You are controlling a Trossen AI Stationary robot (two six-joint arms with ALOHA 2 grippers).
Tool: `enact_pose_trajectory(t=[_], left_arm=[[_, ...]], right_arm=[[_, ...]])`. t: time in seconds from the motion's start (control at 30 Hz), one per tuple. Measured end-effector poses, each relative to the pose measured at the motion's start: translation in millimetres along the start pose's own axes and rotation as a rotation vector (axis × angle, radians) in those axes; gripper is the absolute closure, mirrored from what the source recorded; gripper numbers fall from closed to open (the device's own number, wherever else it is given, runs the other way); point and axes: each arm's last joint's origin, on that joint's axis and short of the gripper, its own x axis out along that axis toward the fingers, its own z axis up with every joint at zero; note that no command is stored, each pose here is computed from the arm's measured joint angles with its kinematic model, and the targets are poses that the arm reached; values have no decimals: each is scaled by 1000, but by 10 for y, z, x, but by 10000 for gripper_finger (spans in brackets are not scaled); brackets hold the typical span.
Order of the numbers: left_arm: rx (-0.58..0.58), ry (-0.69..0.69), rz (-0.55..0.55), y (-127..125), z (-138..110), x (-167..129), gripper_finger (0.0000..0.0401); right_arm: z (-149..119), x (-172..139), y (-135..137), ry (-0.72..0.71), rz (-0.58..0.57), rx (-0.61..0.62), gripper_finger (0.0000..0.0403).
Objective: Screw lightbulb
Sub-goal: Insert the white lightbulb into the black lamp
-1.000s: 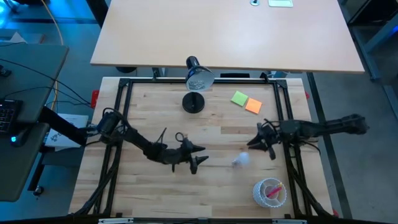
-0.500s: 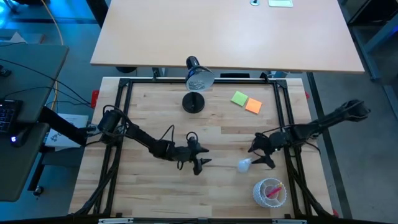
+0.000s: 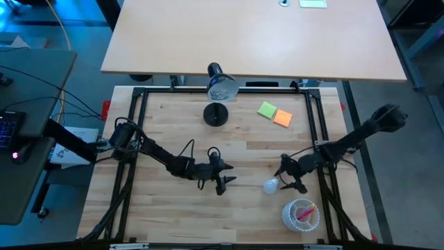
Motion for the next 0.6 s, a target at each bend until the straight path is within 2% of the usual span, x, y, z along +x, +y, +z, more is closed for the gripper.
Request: enact_pose_trajectory(t=[0.1, 0.2, 0.3, 0.47, 0.6], left_arm=[[-4, 0, -2, -7, -3, -3, 174], [4, 3, -9, -31, -14, -13, 174], [8, 6, -14, -51, -26, -22, 174], [47, 61, -6, -81, -109, -84, 174], [24, 42, 65, -41, -270, -236, 174]], right_arm=[[-20, 58, -5, 14, -10, -26, 96], [-40, 111, -28, 16, -67, -18, 99], [-43, 154, -38, 6, -95, -16, 115], [-63, 204, -55, 5, -132, -16, 179], [-24, 240, -59, -13, -168, -12, 257]])
